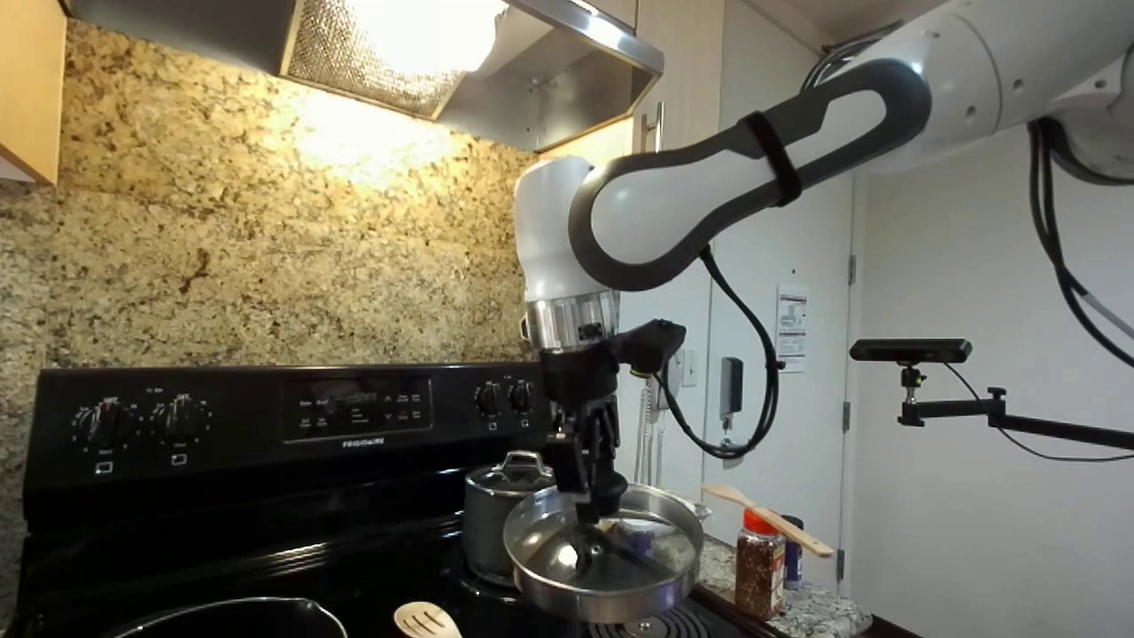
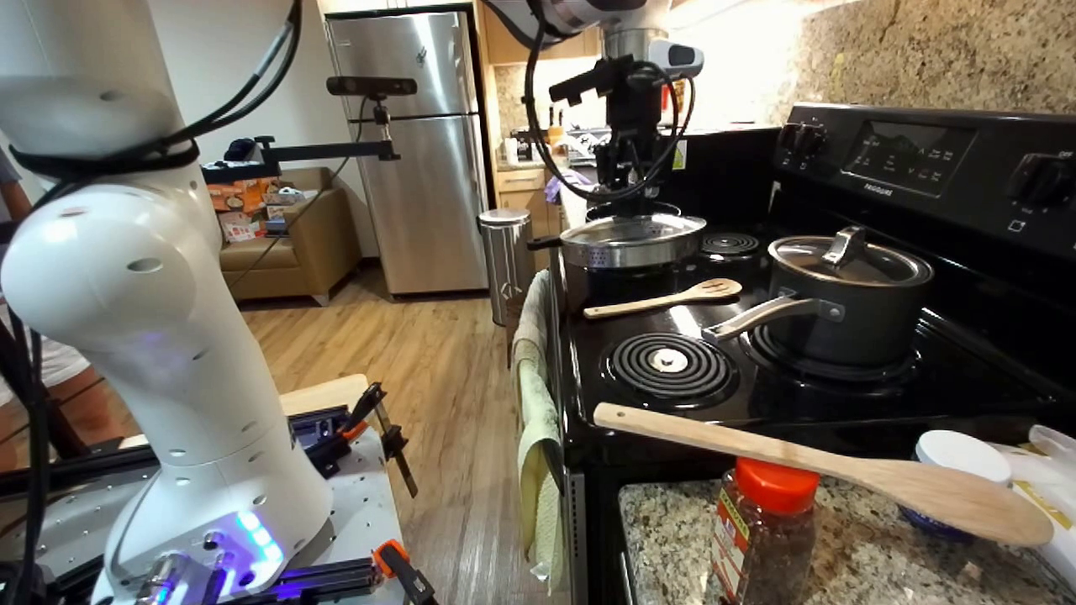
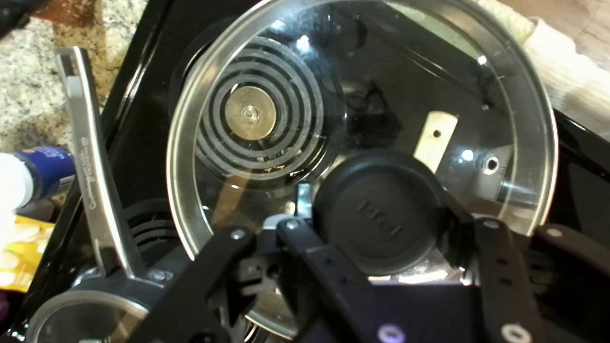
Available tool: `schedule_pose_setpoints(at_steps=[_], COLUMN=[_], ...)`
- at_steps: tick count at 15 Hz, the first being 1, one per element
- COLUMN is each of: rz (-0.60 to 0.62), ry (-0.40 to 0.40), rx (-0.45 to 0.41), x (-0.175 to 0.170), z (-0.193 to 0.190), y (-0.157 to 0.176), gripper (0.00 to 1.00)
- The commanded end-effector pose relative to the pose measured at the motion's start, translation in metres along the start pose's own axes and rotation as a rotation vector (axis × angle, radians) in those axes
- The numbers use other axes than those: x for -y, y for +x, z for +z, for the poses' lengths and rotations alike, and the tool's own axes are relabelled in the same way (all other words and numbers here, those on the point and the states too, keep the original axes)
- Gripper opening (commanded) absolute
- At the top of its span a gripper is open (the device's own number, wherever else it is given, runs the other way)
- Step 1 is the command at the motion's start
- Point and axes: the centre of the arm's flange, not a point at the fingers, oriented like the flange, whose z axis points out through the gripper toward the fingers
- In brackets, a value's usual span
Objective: Put the glass lid on top of the black pot on the left
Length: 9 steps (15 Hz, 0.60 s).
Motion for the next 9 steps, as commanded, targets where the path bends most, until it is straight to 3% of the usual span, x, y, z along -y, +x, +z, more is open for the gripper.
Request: schedule_pose_setpoints(at_steps=[1, 5, 9], rz=[-0.057, -0.186, -0.35], ry=[-0.155, -0.278, -0.305], rx=[-0.002, 0.009, -0.043], x=[0.033, 0.085, 0.132], z=[-0.068, -0.113, -0.116], y=[0.026, 0.061, 0.105], gripper=[0.35, 0.35, 0.35])
